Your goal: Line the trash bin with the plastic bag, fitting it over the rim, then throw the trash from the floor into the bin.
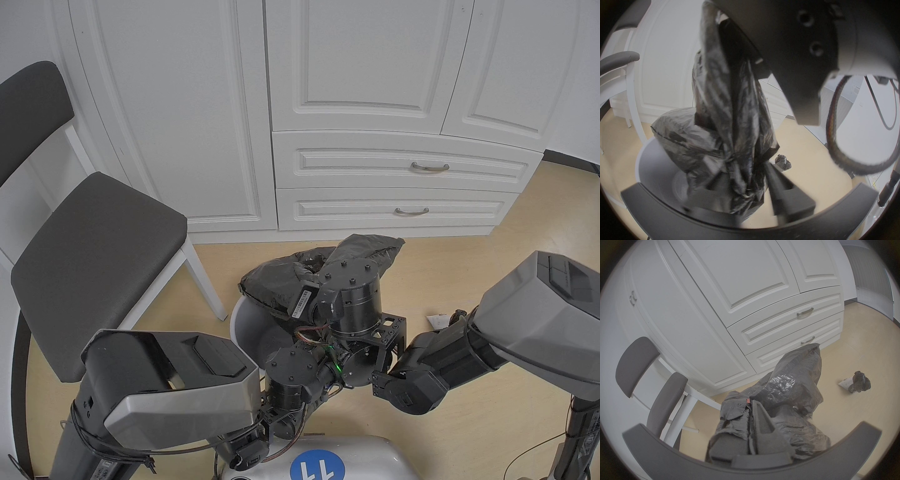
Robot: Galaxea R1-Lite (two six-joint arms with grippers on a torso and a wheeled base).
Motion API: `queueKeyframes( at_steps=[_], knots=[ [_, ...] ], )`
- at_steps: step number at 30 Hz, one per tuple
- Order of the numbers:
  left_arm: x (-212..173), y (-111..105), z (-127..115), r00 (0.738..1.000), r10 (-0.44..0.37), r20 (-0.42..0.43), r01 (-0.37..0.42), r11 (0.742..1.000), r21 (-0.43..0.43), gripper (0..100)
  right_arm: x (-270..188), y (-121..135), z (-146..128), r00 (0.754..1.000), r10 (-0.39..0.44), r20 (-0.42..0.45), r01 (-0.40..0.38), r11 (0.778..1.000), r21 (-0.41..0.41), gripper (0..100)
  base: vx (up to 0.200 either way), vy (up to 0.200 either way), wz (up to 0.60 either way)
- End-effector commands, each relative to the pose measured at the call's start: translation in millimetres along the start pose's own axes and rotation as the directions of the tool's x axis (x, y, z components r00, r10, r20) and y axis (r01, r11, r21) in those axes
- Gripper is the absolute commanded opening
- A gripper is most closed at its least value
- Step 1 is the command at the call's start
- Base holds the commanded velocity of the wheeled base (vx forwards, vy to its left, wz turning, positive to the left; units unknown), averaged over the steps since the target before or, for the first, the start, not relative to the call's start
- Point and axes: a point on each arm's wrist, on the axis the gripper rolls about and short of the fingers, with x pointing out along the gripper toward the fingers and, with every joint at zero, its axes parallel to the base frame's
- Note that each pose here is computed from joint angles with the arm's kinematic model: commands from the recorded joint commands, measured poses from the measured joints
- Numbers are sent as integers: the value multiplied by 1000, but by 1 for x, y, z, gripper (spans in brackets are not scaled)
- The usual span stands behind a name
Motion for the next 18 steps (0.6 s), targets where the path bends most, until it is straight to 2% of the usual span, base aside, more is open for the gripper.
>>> queueKeyframes(
  at_steps=[1, 6, 14, 15, 18],
  knots=[
    [1, 2, -1, 1000, 10, 0, -10, 1000, 0, 0, 0, 0, 1, 1000, 0, 3, 0, 1000, 3, 0, 0, 0, 0],
    [0, 7, 1, 999, 33, 3, -33, 999, 2, 0, 2, -3, 8, 1000, -17, 21, 17, 1000, 8, 0, 0, 0, 0],
    [-12, 19, 21, 999, 49, 12, -49, 999, -3, 0, 2, -6, 15, 999, -28, 34, 28, 1000, 7, 0, 0, 0, 0],
    [-17, 21, 25, 999, 33, 2, -33, 999, 0, 0, 2, -7, 15, 999, -31, 35, 31, 1000, 3, 100, 0, 0, 0],
    [-25, 22, 27, 1000, -1, -21, 1, 1000, 2, 0, 1, -9, 19, 999, -36, 35, 36, 999, -1, 100, 0, 0, 0]
  ],
)
